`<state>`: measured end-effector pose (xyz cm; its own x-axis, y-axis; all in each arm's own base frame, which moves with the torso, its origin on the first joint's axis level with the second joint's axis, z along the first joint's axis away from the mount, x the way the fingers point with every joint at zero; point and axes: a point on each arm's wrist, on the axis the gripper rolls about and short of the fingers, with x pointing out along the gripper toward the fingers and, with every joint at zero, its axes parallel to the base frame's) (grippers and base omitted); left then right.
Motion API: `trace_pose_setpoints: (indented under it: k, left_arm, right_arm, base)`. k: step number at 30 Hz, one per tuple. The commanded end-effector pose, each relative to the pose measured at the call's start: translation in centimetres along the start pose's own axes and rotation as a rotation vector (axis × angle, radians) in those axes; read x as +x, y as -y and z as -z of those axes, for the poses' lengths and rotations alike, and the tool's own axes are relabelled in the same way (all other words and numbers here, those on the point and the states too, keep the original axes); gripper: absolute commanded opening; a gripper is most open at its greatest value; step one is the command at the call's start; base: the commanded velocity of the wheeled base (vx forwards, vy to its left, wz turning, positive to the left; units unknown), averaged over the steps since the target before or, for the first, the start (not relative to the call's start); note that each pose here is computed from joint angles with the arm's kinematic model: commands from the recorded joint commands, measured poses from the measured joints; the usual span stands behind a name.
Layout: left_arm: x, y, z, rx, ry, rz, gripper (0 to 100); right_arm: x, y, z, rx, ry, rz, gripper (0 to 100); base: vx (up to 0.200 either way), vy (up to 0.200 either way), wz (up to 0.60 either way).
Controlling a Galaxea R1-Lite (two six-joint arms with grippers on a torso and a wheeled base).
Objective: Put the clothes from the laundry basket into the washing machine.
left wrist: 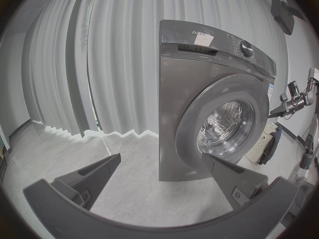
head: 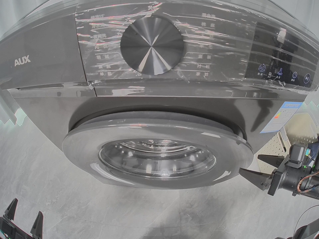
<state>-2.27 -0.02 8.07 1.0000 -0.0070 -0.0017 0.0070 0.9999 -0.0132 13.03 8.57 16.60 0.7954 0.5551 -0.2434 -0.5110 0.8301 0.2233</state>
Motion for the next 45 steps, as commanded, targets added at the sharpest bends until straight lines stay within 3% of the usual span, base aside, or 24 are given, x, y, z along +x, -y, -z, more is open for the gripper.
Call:
trace_pose_setpoints:
  k: [1,12,23,28,34,45]
  left_arm:
    - [0.0,0.0,0.5,0.001,0.002,0.001,100]
    - [0.0,0.0,0.5,-0.002,0.002,-0.001,100]
    - [0.0,0.0,0.5,-0.002,0.002,-0.001,100]
    - [0.0,0.0,0.5,0.001,0.002,-0.001,100]
    - [0.0,0.0,0.5,0.001,0.002,0.001,100]
    - [0.0,0.0,0.5,-0.001,0.002,0.001,100]
  right_arm:
    - [1.7,-0.1,0.2,-0.011,-0.050,0.000,100]
    - [4.2,-0.2,0.0,-0.023,-0.020,-0.013,100]
    - [1.1,-0.5,2.8,-0.037,-0.076,-0.073,100]
    - [-0.1,-0.4,2.5,-0.037,-0.034,-0.070,100]
    - [1.7,-0.1,1.2,-0.056,-0.016,-0.042,100]
    - [1.8,-0.9,2.8,-0.068,-0.094,-0.100,100]
  base:
    - [0.000,0.000,0.00]
    - [0.000,0.000,0.00]
    - [0.000,0.000,0.00]
    - [0.000,0.000,0.00]
    - [-0.100,0.000,0.00]
    - [-0.055,0.000,0.00]
